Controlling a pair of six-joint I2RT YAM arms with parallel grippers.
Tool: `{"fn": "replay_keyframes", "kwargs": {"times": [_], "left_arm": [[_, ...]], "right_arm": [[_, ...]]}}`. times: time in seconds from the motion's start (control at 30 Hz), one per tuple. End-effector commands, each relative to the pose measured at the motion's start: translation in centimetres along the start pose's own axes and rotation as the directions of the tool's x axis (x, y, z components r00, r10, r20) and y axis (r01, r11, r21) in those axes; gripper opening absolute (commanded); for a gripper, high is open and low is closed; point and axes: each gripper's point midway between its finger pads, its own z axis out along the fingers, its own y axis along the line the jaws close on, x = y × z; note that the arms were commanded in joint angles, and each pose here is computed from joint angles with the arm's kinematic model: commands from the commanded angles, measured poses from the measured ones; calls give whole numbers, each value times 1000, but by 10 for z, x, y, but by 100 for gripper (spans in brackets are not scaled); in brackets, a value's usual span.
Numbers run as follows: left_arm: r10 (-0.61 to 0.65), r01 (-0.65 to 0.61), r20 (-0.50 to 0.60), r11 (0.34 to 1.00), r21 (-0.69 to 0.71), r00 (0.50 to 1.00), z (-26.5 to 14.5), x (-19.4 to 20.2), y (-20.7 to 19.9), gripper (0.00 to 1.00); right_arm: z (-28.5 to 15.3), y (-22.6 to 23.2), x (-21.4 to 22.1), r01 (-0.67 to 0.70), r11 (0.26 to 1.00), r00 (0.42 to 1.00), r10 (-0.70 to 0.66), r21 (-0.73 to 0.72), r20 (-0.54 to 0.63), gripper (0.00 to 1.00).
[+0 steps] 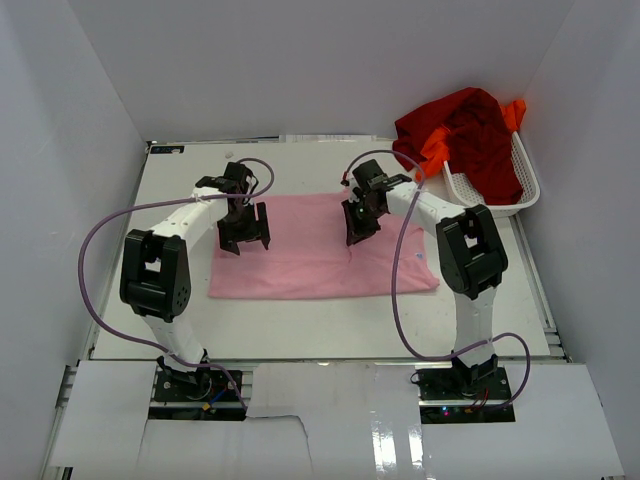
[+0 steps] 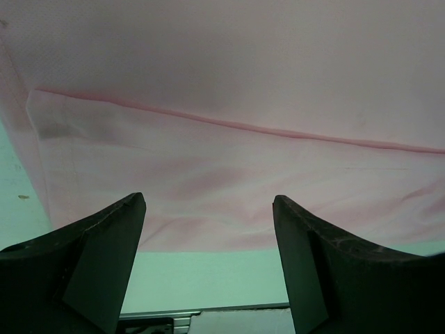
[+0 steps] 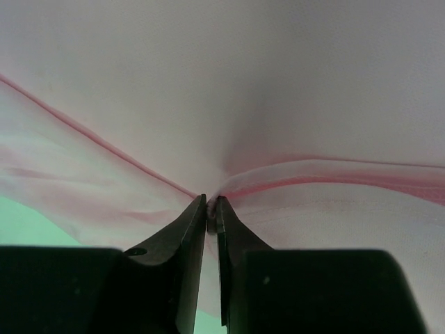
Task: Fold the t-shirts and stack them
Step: Fold the flattened tshirt in 1/3 of the way
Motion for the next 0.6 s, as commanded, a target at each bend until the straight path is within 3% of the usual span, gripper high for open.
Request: {"fn": "replay_keyframes", "kwargs": {"times": [0.0,0.03,0.07,0.13,0.27,0.57], "left_arm": [[10,-11,63,1000,18,998,-17,-6,-1,85],[10,-11,58,1000,19,998,-16,-4,-1,85],[13,-14,57,1000,17,998,-15,-4,-1,85],[11,-12,56,1000,18,998,-15,-4,-1,85],[11,-12,52,1000,20,999,-15,-1,-1,85],[10,-11,46,999,31,999,-12,2,-1,85]], "right_arm": [[5,10,-22,52,998,997,-50,-37,59,18],[8,10,-21,57,997,997,-55,-42,55,22],[10,9,-23,59,997,997,-57,-39,53,39],[15,3,-21,53,999,998,-52,-13,35,57],[6,-3,-30,56,998,996,-58,37,68,62],[-21,-30,-47,31,992,992,-46,121,121,63]]}}
